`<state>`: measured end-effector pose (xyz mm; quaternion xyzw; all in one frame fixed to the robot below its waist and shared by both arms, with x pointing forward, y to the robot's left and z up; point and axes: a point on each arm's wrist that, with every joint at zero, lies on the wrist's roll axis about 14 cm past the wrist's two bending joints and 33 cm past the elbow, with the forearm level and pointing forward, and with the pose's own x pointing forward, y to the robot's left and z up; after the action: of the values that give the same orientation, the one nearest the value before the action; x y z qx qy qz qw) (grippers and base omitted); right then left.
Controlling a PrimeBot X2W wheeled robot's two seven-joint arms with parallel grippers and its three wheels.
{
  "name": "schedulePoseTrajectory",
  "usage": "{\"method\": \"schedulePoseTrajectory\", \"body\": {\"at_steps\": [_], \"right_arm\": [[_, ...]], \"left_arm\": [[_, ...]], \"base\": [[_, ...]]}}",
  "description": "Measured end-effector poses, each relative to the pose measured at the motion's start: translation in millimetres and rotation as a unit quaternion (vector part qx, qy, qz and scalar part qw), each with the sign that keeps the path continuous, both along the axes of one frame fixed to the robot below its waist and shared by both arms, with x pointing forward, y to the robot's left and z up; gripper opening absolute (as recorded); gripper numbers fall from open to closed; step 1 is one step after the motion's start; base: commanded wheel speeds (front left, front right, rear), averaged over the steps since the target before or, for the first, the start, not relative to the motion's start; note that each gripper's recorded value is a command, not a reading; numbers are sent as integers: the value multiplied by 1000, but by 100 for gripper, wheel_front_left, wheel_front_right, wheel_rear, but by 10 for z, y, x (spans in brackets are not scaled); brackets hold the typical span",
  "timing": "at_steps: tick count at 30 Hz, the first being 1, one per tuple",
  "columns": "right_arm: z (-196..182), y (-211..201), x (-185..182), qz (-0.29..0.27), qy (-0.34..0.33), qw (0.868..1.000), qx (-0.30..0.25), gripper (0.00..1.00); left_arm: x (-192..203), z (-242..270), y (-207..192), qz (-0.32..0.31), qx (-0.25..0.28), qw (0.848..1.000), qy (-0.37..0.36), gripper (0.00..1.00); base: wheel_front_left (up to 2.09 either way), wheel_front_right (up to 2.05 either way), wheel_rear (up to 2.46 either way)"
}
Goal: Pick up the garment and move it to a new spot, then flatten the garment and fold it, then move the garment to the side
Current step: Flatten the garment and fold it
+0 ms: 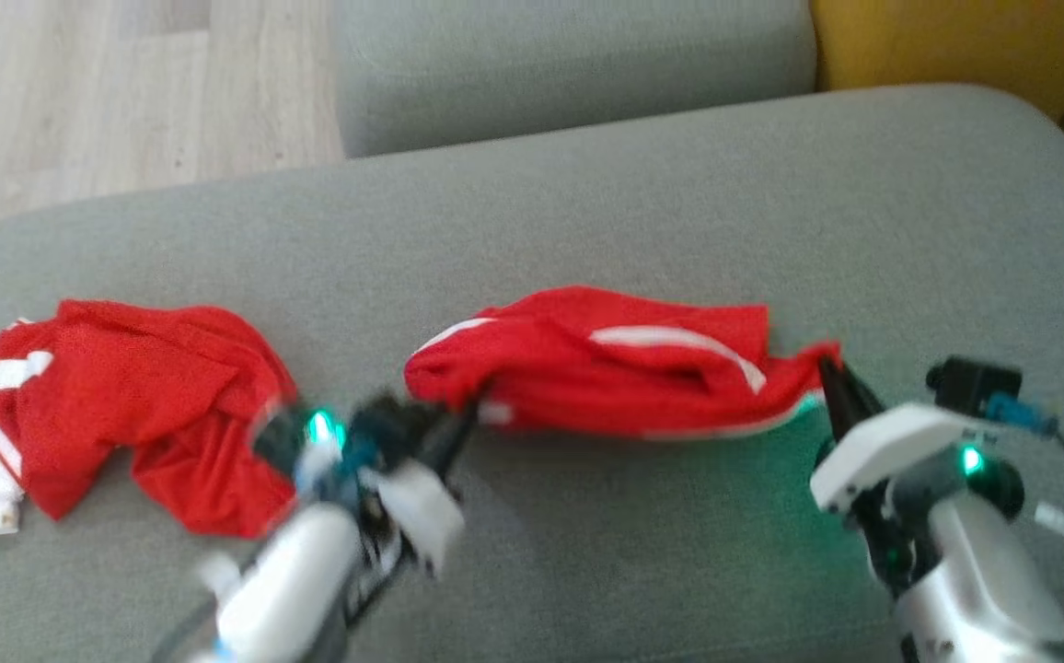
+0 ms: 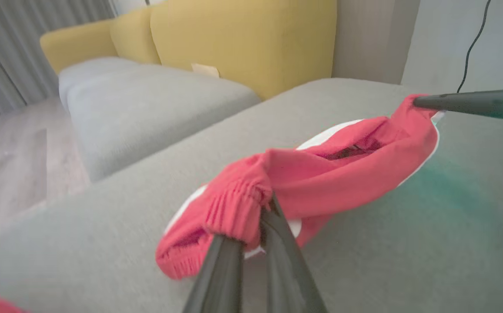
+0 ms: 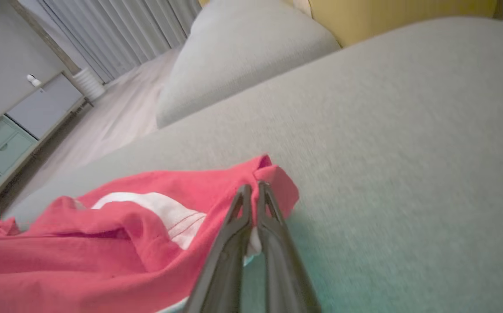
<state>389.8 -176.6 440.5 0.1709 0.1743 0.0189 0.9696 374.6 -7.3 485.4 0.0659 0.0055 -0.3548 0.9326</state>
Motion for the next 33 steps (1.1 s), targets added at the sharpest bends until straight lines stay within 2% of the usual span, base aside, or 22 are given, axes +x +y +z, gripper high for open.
{"method": "schedulePoseTrajectory", "body": {"at_steps": [5,9,16,20,24,33], "right_arm": [[653,140,246,30,-73,997,-3,0],[1148,186,368,40,-129,991,1,0],[1718,201,450,46,-192,980,-2,0],[2064,89,467,30,-234,972,14,0],[2091,-59,462,10,-234,972,17,0],[1749,-137,635,5,-172,985,6,0]], "left_arm": [[371,782,-4,-8,21,995,-98,0],[453,1321,-141,-40,34,987,-153,0],[515,1901,-181,-59,33,978,-199,0],[552,2206,-137,-53,-1,978,-203,0],[575,2214,-102,-48,-38,984,-170,0],[821,1835,-21,-37,-47,994,-90,0]], "base": [[0,0,0],[0,0,0],[0,0,0],[0,0,0],[0,0,0],[0,0,0]]}}
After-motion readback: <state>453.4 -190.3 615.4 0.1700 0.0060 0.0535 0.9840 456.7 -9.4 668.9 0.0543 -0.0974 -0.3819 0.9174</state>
